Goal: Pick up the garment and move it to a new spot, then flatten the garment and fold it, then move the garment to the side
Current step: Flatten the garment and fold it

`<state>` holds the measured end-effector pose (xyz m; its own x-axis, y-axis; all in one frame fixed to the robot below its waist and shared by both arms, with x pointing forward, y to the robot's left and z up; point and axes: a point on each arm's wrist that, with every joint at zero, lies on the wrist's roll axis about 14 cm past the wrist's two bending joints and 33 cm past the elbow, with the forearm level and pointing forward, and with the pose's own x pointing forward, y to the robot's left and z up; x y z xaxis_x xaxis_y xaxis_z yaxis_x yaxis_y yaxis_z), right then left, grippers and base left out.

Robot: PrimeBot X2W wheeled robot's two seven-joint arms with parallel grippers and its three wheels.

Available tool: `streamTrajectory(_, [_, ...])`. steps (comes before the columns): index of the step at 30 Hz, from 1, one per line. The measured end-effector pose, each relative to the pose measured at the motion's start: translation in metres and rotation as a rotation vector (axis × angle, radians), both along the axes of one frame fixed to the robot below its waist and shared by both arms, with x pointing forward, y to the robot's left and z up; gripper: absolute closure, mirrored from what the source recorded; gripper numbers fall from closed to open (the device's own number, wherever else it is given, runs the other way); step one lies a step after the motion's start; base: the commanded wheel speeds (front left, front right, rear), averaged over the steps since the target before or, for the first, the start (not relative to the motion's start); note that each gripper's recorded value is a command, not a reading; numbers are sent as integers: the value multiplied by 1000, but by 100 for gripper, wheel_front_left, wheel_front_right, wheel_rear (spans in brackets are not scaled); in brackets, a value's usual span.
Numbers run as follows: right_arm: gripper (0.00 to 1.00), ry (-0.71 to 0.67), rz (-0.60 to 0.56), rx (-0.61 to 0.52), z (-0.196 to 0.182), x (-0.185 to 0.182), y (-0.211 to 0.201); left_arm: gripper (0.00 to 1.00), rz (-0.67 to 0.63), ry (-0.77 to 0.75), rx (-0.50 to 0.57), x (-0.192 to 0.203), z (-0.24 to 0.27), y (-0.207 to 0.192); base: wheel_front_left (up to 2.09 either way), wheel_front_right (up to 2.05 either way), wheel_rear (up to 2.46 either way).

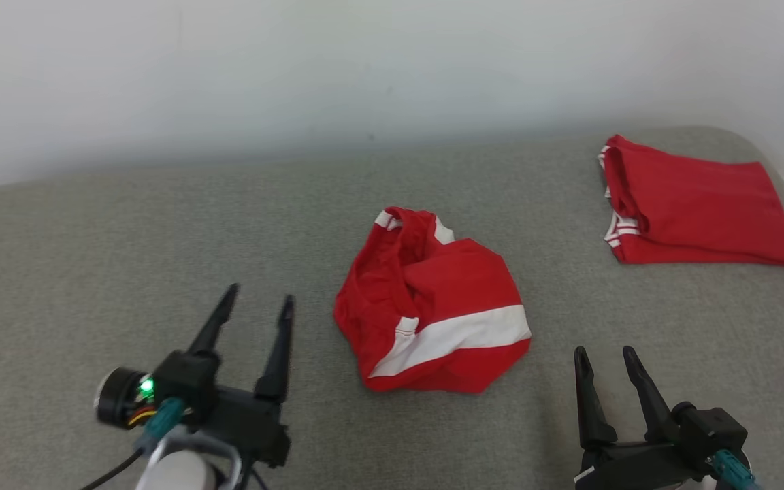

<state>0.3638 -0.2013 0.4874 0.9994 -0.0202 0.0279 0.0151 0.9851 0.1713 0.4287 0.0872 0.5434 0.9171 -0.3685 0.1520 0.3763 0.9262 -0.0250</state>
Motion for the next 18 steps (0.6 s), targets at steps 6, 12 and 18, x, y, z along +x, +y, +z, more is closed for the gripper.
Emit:
streamTrajectory(6, [0,11,-57,4,-3,-4,-18,0,-165,61,51,12,-20,-58,0,0,0])
streamTrajectory(12, [0,31,-110,13,-9,-10,-34,0,-271,138,105,19,-50,-93,0,0,0])
streamTrajectory(18, [0,46,-162,16,-13,-18,-50,0,-363,198,158,18,-76,-122,0,0,0])
